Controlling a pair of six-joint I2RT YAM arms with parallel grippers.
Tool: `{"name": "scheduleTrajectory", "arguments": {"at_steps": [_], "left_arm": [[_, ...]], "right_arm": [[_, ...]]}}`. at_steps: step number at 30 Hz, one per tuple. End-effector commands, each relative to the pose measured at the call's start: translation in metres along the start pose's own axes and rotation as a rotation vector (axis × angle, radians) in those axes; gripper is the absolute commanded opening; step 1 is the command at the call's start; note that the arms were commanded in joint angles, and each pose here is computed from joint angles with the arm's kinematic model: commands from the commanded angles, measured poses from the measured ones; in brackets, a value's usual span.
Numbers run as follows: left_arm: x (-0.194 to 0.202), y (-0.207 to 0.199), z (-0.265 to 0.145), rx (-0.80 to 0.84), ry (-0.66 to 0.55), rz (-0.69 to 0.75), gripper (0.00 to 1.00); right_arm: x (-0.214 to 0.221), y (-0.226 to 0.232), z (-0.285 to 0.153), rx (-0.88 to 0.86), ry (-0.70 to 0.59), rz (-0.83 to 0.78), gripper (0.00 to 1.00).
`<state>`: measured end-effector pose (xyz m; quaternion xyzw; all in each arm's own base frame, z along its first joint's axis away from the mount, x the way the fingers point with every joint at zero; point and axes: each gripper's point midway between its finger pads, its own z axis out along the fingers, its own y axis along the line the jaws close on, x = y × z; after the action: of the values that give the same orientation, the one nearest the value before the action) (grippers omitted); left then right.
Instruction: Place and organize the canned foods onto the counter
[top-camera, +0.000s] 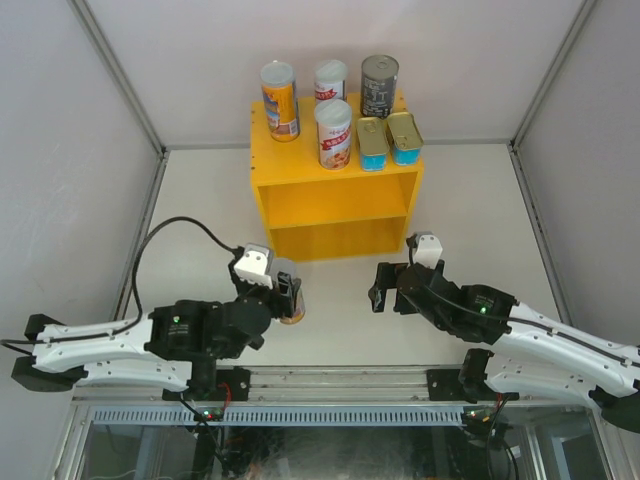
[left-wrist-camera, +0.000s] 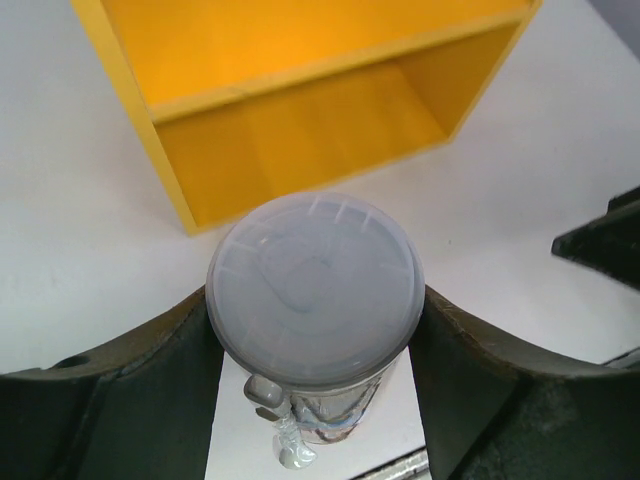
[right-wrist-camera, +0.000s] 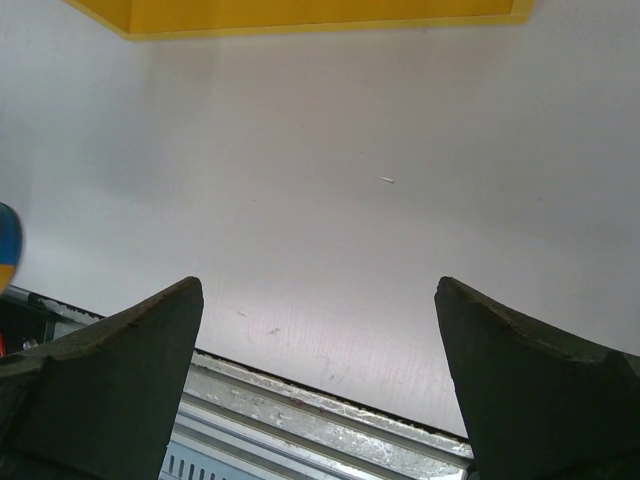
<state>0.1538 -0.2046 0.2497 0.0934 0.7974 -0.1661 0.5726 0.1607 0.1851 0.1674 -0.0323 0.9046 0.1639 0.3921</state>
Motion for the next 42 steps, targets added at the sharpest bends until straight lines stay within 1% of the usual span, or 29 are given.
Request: {"name": "scheduleTrajectory", "arguments": {"at_steps": [1,9,13,24,27,34,42], "left_arm": [[-0.093,0.007,-0.019,-0.043,-0.196,-0.109,0.00],[-0.161,0.016,-0.038,-0.090,-0.305,-0.077,0.00],[-0.196,0.018,-0.044,-0.106,-0.338,-0.047,0.00],[-0.281,0.026,-0.049,-0.133,-0.459,-0.022,0.00],[-0.301,0.023,-0.047,-0.115,-0.489,-0.016,0.00],[-0.330,0.021,-0.031,-0.114,-0.515,0.005,0.00],[-0.344,0.014,0.004,-0.076,-0.493,0.016,0.00]], "right_arm": [[-0.010,0.003,-0.004,-0.006,-0.039,0.030,0.98],[-0.012,0.007,-0.006,-0.025,-0.045,0.037,0.98],[-0.014,0.008,-0.008,-0.037,-0.051,0.040,0.98],[-0.018,0.016,-0.008,-0.067,-0.057,0.028,0.98],[-0.021,0.021,-0.008,-0.084,-0.060,0.027,0.98],[-0.017,0.026,-0.005,-0.092,-0.040,-0.001,0.98],[-0.016,0.030,-0.004,-0.107,-0.040,-0.021,0.98]]}}
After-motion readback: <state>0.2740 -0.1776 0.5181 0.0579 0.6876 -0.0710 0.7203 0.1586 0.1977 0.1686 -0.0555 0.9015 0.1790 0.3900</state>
